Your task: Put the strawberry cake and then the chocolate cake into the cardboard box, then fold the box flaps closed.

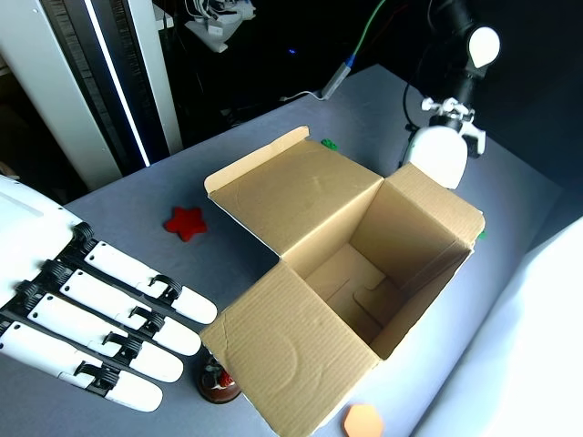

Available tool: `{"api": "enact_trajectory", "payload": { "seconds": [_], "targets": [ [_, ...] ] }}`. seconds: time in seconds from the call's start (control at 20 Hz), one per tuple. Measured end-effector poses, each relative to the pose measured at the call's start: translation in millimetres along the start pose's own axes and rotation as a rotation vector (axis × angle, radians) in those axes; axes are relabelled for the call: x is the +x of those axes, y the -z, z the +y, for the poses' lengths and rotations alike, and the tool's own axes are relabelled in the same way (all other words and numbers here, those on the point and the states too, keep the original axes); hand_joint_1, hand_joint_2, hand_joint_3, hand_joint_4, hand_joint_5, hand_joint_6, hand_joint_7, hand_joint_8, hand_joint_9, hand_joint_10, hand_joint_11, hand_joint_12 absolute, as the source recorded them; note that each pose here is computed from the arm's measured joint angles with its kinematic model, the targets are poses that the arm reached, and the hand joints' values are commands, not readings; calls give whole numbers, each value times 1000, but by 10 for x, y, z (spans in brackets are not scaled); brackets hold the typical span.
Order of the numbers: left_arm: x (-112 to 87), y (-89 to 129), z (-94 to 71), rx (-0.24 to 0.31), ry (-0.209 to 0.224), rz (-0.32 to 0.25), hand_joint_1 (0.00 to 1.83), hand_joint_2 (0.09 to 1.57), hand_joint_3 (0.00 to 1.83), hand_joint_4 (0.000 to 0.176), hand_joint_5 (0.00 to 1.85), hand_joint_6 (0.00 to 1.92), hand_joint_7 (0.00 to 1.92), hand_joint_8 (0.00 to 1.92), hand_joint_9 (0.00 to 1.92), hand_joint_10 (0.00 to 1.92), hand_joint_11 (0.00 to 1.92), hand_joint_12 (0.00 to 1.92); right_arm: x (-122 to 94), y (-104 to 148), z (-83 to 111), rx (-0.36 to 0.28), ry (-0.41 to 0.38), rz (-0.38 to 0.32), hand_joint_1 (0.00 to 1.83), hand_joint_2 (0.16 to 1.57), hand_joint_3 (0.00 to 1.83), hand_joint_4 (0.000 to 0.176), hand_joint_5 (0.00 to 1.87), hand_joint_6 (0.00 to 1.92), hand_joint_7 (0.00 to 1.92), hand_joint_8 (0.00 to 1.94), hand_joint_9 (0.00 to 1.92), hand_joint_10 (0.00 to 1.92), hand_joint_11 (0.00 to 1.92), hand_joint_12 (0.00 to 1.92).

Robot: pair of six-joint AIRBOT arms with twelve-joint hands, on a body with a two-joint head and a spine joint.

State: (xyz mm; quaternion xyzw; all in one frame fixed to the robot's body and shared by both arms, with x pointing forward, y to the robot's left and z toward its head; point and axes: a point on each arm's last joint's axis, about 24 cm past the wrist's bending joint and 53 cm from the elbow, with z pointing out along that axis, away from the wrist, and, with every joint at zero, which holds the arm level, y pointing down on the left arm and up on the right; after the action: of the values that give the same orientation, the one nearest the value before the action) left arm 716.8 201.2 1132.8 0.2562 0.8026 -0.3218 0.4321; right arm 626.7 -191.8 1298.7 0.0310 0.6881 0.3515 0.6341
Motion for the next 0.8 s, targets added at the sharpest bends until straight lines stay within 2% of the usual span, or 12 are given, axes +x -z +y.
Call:
{"api": "enact_trajectory", "payload": {
  "seconds": [0.1,0.15,0.3,0.35,0.4,0.45,0.5,0.55,0.7,0.8],
  "targets": [
    [-99,105,-41,2,-28,-14,1352,1187,0,0,844,1183,709,1354,836,1376,818,1446,0,0,0,0,0,0,1069,1031,0,13,0,0,61,0,44,0,0,353],
    [-142,153,-82,11,-46,-16,1348,1197,3,0,825,1225,687,1378,817,1400,809,1481,0,0,-2,0,0,0,1074,1032,0,5,0,0,49,1,43,0,0,385],
    [-354,326,-160,30,-37,-49,1349,1201,1,0,804,1209,695,1432,812,1408,797,1532,0,0,0,0,0,0,1085,1015,0,3,22,9,60,6,61,8,0,393],
    [-402,374,-150,25,-40,-55,1351,1197,0,0,789,1258,717,1391,831,1380,811,1524,0,0,0,0,0,0,1056,1030,0,1,13,4,34,3,35,5,0,291],
    [-457,438,-126,14,-43,-64,1350,1197,0,0,785,1302,721,1366,827,1379,817,1543,1,0,0,0,0,0,1033,1045,5,9,2,0,8,3,8,6,0,166],
    [-504,496,-110,6,-50,-72,1351,1193,0,0,795,1305,735,1320,830,1387,822,1562,0,0,0,0,0,0,1030,1047,6,16,0,0,1,0,9,8,0,141],
    [-527,522,-116,4,-52,-72,1351,1193,0,0,795,1305,735,1320,830,1387,822,1562,-1,0,-2,0,0,0,1030,1047,6,16,0,0,1,0,9,8,0,141],
    [-564,560,-133,5,-60,-75,1349,1194,0,0,818,1276,725,1301,812,1423,793,1554,0,0,0,0,1,0,1046,1044,3,9,0,0,1,0,0,1,0,5],
    [-647,612,-259,39,-71,-83,1346,1199,1,0,837,1212,681,1383,804,1418,788,1529,0,0,0,0,0,0,1078,1036,0,8,0,0,15,5,8,4,3,2],
    [-754,650,-348,61,-84,-99,1349,1192,0,0,816,1293,724,1281,825,1392,803,1490,0,0,0,0,1,0,1019,1048,5,14,0,0,6,1,4,1,48,28]
  ]
}}
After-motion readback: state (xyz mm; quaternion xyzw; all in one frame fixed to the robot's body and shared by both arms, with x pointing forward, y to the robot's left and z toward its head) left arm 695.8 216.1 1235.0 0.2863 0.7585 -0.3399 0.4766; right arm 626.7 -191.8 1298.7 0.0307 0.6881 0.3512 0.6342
